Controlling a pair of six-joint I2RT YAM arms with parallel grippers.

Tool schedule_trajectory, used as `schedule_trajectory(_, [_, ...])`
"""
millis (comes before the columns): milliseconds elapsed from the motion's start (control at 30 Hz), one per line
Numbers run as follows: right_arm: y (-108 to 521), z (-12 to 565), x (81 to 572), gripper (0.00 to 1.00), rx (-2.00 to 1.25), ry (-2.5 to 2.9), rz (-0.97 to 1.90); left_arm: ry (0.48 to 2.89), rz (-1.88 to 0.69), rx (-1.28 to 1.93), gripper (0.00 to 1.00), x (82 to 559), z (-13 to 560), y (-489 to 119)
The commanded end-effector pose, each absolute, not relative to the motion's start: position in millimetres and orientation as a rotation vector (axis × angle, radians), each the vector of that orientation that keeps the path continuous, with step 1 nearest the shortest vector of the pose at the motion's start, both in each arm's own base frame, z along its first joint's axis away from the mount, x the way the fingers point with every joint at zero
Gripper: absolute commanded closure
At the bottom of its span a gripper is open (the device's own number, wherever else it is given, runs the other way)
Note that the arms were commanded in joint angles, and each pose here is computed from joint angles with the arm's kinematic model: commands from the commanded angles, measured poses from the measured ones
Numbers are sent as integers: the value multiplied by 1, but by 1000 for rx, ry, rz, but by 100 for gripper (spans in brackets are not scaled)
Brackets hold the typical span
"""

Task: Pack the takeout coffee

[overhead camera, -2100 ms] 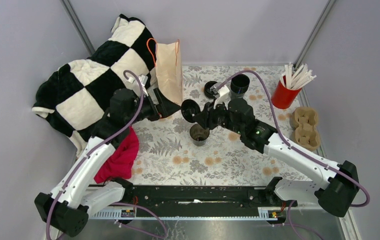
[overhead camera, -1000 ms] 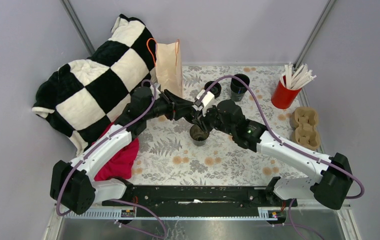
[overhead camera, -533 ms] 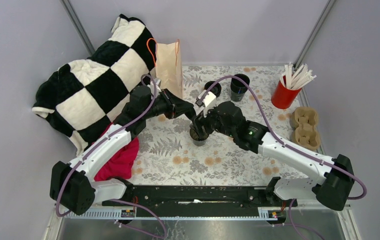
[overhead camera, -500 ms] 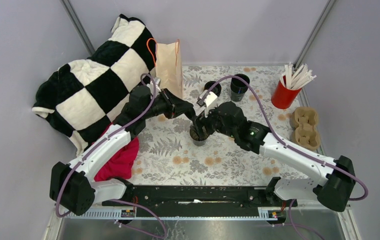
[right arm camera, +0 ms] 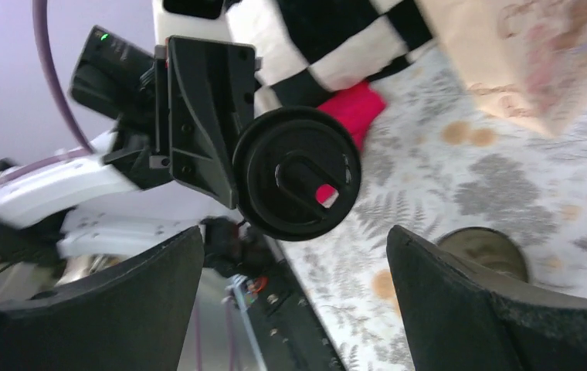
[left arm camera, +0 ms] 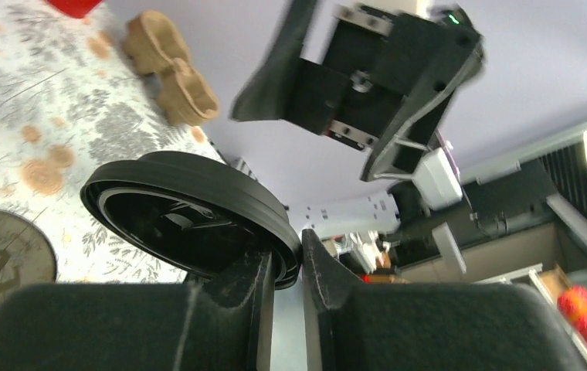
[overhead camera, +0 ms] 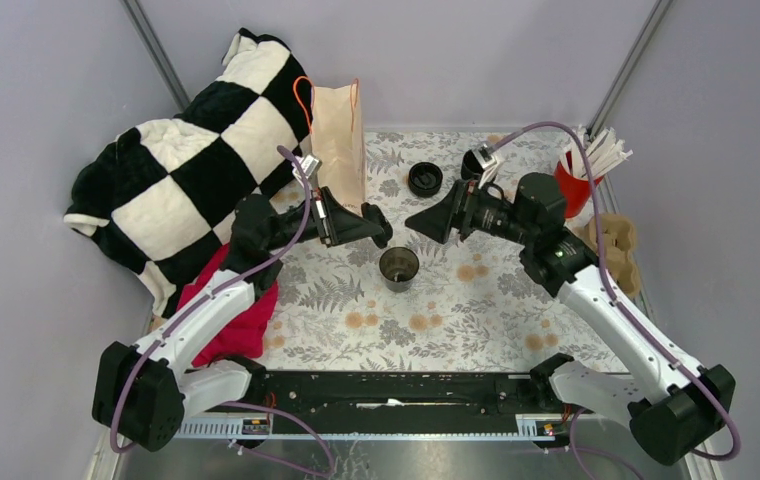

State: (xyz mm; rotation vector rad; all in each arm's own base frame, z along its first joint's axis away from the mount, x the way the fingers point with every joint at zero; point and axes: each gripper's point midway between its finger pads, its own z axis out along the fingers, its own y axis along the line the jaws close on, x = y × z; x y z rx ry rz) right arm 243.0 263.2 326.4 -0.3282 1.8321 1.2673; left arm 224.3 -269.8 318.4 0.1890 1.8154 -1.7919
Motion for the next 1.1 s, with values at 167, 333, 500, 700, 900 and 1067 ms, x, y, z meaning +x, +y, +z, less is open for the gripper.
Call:
schedule_trajectory(167, [288, 354, 199, 0, -578, 1681, 1574, 1469, -1969, 559, 91, 163, 376, -259])
schedule_trajectory(333, [314, 343, 186, 1, -718, 1702, 1452, 1489, -1982, 529, 90, 168, 373, -261])
schedule_trajectory(500, [316, 338, 202, 3, -724, 1710, 1322, 1487, -2003, 539, 90, 166, 371, -261])
schedule_trajectory(700, [319, 343, 208, 13, -736, 1691, 1297, 1502, -2002, 553, 90, 164, 369, -260])
schedule_trajectory(900, [324, 350, 206, 14, -779, 1649, 1317, 1508, -2007, 554, 90, 164, 368, -261])
schedule_trajectory(1067, [331, 354, 204, 15, -804, 1621, 1343, 1514, -2013, 547, 90, 164, 366, -261])
